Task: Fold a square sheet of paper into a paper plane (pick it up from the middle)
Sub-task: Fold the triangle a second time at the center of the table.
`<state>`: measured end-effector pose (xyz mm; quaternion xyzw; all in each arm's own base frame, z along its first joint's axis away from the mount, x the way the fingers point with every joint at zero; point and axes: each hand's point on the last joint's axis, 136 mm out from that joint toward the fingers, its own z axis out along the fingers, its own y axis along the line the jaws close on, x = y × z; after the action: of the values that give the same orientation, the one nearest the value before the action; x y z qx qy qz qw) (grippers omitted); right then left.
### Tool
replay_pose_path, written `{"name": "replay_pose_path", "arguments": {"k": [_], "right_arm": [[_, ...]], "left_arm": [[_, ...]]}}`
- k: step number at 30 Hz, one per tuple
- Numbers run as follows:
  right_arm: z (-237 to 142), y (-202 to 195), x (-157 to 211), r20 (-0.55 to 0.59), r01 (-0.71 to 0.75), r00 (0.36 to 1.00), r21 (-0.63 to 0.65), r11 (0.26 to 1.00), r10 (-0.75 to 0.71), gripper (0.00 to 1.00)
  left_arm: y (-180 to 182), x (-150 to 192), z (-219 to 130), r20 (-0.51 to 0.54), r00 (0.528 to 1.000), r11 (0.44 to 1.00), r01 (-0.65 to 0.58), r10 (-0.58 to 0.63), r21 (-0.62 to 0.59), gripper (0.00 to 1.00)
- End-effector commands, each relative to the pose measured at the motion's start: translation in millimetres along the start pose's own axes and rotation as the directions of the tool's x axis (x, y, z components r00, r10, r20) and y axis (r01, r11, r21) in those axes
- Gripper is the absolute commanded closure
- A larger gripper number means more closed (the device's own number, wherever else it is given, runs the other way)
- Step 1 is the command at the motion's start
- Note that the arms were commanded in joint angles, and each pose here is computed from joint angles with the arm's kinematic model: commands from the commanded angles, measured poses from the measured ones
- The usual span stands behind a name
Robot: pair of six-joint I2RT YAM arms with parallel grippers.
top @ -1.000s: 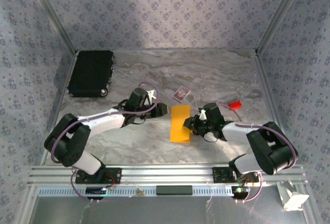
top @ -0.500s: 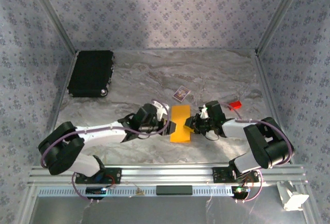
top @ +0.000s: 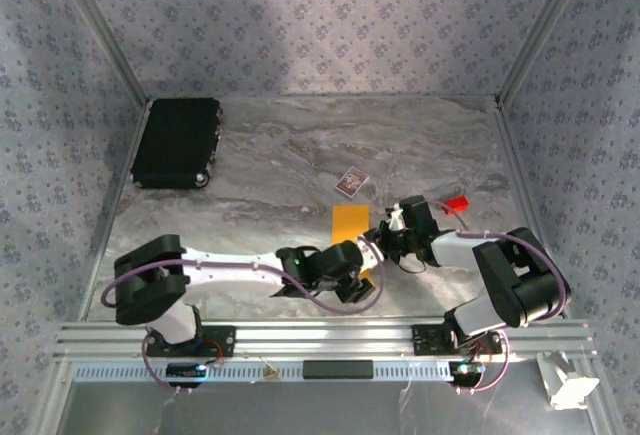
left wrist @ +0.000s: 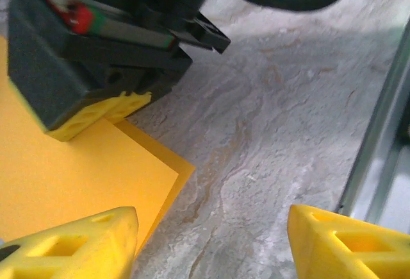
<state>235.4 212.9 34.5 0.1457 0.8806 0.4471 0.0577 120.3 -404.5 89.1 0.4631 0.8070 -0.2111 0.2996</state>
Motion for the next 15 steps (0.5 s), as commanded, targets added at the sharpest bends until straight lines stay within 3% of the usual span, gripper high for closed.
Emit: {"name": "replay_pose_path", "arguments": {"k": [1, 7, 15], "right_arm": [[-2, 5, -1, -0.006, 0.0, 1.0, -0.012, 1.0, 0.0, 0.9], [-2, 4, -1, -0.001, 0.0, 1.0, -0.009, 1.0, 0.0, 0.9], [-3, 3, -1, 0.0, -0.007, 1.0, -0.009, 1.0, 0.007, 0.89]], "left_arm": [[8, 7, 2, -0.063, 0.988, 0.98, -0.152, 0.144, -0.131, 0.35], [17, 2, 5, -0.06, 0.986, 0.964, -0.164, 0.154, -0.212, 0.27], [23, 2, 18, -0.091, 0.979, 0.944, -0.202, 0.184, -0.263, 0.26]]}}
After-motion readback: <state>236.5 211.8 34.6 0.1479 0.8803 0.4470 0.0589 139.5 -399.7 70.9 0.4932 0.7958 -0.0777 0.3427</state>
